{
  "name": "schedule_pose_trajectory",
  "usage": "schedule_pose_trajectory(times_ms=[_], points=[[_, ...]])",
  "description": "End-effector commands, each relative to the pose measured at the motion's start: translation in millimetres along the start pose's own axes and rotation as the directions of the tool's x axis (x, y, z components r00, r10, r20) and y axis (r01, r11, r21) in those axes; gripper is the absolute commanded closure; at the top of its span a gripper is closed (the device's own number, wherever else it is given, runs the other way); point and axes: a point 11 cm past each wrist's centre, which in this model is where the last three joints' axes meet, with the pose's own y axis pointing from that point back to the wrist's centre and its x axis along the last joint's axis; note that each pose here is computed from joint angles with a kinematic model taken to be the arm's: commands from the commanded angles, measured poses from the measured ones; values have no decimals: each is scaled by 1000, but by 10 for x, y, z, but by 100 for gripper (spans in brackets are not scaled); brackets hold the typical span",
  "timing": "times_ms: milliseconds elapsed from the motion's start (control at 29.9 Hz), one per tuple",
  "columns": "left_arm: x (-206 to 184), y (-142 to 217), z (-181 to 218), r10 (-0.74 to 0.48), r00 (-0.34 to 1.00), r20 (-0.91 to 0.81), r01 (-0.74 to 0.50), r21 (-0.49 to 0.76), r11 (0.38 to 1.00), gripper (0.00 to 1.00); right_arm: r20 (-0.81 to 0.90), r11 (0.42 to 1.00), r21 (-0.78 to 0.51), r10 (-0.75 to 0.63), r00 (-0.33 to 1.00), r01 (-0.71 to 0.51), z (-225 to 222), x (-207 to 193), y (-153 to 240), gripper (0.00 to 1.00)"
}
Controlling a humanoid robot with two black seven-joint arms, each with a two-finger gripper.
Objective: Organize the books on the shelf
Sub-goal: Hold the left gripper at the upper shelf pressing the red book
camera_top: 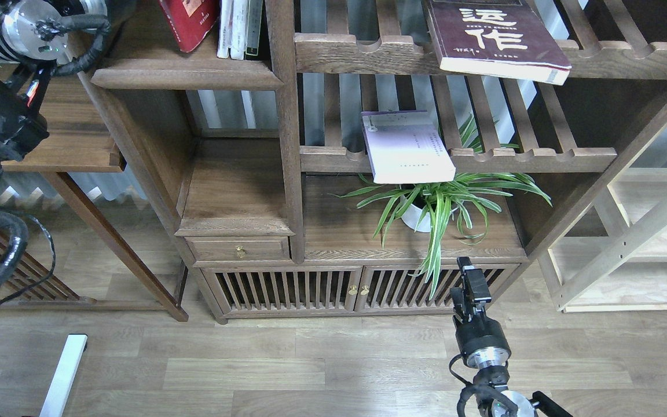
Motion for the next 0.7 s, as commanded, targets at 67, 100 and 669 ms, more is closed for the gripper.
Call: schedule_pose_trajectory(times_ms=[67, 100, 669], points=[[0, -1, 8, -4, 1000, 16, 5, -22, 1000, 94, 4, 1000, 3, 0, 1000, 0, -5, -1, 4, 0], [10, 3, 6, -4, 1000, 20, 4, -24, 1000, 94, 7, 1000, 3, -1, 1000, 1, -1, -4, 4, 0], [54, -4, -171, -13, 994, 107, 15, -19, 1000, 94, 31, 1000, 14, 4, 1000, -4, 8, -3, 3, 0]])
